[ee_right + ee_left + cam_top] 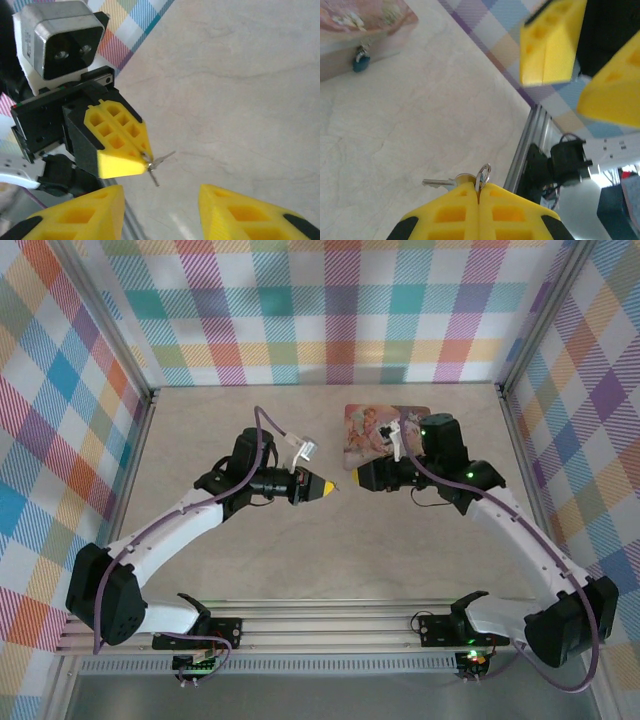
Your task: Unlock a padlock with a key
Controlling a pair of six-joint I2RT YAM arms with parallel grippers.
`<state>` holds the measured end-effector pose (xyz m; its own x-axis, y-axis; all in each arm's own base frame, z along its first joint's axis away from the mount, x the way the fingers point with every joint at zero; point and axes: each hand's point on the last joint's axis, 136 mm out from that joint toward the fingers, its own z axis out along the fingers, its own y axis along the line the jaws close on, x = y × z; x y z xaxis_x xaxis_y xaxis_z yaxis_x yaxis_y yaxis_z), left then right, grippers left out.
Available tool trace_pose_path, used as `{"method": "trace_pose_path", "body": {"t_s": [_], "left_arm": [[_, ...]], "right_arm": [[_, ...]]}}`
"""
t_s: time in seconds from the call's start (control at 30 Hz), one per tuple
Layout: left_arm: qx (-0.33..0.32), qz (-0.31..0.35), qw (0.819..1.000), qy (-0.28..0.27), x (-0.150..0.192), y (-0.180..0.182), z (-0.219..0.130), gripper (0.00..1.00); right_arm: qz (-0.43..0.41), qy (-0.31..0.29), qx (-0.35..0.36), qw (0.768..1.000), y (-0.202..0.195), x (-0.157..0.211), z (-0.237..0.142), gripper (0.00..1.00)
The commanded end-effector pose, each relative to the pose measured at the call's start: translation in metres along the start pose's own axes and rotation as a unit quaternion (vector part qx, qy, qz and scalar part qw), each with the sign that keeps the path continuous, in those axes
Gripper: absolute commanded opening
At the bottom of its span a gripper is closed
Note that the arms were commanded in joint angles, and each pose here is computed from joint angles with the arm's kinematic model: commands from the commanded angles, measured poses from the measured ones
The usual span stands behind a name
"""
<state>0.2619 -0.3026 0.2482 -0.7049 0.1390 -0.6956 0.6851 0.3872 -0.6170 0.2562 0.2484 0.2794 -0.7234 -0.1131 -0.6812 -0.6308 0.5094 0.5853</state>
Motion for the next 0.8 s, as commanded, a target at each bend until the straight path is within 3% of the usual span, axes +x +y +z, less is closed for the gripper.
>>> {"method": "trace_pose_path", "body": {"t_s": [0.0, 0.4, 0.77], "left_arm": [[0.0, -0.014, 0.997, -0.078, -0.035, -0.008, -0.011, 0.0], [0.013, -0.041, 0.994, -0.099, -0.045, -0.015, -0.016, 0.0], [0.018, -0.045, 0.993, -0.104, -0.049, -0.019, -0.017, 0.0]], "right_arm": [[0.061, -0.02, -0.044, 0.997, 0.009, -0.009, 0.007, 0.4], [0.111, -0.015, -0.101, 0.989, 0.01, -0.007, 0.025, 0.39], [0.116, -0.004, -0.143, 0.983, 0.018, -0.01, 0.033, 0.29]]}}
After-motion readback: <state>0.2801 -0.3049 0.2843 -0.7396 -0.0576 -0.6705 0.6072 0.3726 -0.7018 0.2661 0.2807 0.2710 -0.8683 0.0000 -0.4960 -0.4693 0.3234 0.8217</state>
